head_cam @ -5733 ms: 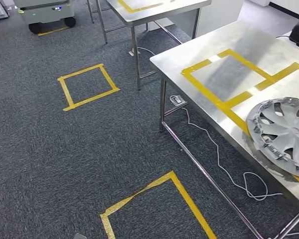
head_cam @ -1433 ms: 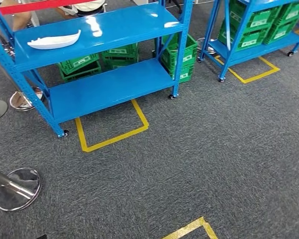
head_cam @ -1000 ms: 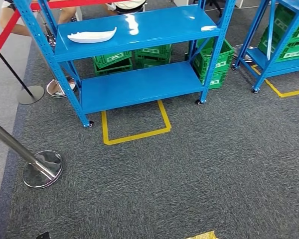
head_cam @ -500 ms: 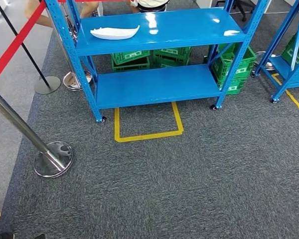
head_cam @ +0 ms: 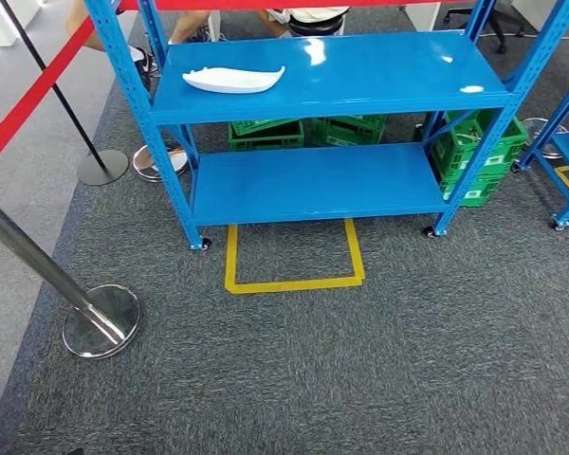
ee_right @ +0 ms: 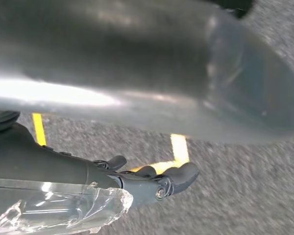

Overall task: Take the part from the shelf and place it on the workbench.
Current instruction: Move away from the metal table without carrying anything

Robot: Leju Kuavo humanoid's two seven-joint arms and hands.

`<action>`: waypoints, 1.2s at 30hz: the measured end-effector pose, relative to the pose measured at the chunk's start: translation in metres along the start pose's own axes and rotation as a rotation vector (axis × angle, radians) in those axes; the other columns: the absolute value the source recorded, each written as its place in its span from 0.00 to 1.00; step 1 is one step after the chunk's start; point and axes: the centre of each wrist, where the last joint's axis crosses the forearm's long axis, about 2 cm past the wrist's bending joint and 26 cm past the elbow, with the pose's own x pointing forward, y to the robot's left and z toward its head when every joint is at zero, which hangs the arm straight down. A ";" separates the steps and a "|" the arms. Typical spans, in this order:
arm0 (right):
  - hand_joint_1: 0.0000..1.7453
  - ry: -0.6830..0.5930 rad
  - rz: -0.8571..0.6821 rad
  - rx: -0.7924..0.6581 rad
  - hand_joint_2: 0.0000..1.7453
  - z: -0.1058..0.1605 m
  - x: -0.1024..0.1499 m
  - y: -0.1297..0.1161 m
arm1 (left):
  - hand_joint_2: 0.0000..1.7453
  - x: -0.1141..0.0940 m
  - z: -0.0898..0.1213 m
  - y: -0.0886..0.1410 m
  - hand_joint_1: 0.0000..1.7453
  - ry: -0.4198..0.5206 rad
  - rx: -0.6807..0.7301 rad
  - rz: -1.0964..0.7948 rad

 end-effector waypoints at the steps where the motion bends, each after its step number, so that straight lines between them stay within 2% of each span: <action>1: 0.00 -0.002 0.000 -0.001 0.00 -0.001 0.001 0.000 | 0.00 0.003 -0.001 -0.002 0.00 -0.006 -0.003 0.004; 4: 0.00 -0.003 -0.002 -0.004 0.00 -0.001 0.002 -0.001 | 0.00 0.004 -0.001 -0.004 0.00 -0.010 -0.006 0.005; 13: 0.00 0.010 0.000 -0.001 0.00 0.002 -0.003 -0.001 | 0.00 -0.010 0.004 0.009 0.00 0.027 0.017 -0.013; 19: 0.00 -0.014 -0.003 -0.001 0.00 -0.005 0.007 -0.001 | 0.00 0.003 -0.002 0.000 0.00 0.006 0.010 0.000; 28: 0.00 0.003 -0.014 -0.010 0.00 -0.001 0.002 -0.001 | 0.00 -0.004 0.002 0.002 0.00 0.010 0.010 -0.003; 33: 0.00 -0.018 -0.004 -0.015 0.00 -0.005 0.009 -0.001 | 0.00 0.006 -0.001 -0.008 0.00 -0.007 0.005 0.014; 36: 0.00 -0.015 -0.001 -0.015 0.00 -0.004 0.007 -0.001 | 0.00 0.002 0.001 -0.005 0.00 0.003 0.011 0.008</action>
